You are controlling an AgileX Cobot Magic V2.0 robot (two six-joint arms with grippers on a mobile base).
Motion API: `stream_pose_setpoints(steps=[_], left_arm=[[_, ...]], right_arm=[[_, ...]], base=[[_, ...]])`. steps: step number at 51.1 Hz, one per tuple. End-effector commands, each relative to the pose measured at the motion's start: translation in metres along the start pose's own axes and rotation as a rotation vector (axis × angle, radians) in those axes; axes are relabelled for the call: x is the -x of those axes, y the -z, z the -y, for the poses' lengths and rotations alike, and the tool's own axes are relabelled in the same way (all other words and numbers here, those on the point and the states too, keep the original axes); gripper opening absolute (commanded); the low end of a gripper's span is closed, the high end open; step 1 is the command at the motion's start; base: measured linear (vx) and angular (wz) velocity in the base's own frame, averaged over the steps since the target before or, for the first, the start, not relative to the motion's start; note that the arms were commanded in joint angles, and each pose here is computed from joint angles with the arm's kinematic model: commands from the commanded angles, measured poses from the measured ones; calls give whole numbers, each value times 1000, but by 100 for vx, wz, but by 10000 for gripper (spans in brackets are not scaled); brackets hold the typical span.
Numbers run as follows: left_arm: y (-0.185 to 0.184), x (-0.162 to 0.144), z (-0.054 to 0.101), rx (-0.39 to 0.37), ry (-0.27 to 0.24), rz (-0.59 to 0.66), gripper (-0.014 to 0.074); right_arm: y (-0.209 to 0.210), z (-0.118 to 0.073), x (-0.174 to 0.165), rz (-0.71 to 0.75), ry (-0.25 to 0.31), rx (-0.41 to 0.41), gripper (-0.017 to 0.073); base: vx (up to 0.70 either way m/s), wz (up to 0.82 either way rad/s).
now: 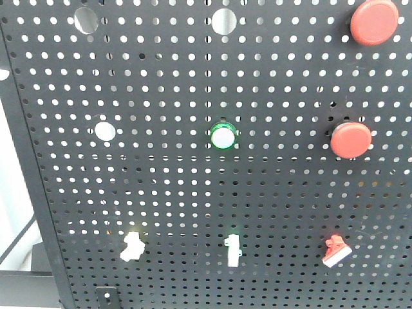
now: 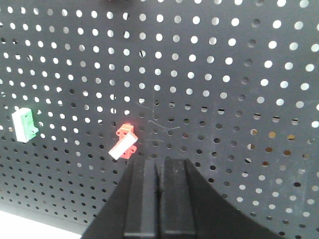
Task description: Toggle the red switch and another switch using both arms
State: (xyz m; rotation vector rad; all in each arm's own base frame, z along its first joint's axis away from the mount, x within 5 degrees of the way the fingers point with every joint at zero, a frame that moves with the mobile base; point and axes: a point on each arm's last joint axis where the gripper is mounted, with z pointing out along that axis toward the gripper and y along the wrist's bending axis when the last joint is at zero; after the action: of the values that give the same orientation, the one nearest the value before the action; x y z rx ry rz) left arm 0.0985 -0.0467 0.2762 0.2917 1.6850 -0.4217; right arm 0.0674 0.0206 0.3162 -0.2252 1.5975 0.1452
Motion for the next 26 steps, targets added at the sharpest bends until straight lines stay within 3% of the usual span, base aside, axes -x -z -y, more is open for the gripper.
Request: stream_pose_setpoints(steps=[1,8,10,14,17,26], left_arm=[[1,12,-3,47,-42,59,3],[0,-1,-10,98,-206,19,3],[1,-7,-13,127,-209,14,3],[8,-23,-20,190,-135,36,3],[16,-35,-25,237,-115,92,3],[37,-66,-27,300,-171,246,3]], right_arm=[[1,4,13,68,-8,-42,-6],[1,4,13,68,-8,-42,-6],[1,4,13,68,-8,-42,-6],[1,4,13,68,-8,-42,-6],[1,4,13,68,-8,-42,-6],[1,4,13,68,-8,-42,-6]], base=[[0,0],[0,0],[0,0],[0,0],[0,0],[0,0]])
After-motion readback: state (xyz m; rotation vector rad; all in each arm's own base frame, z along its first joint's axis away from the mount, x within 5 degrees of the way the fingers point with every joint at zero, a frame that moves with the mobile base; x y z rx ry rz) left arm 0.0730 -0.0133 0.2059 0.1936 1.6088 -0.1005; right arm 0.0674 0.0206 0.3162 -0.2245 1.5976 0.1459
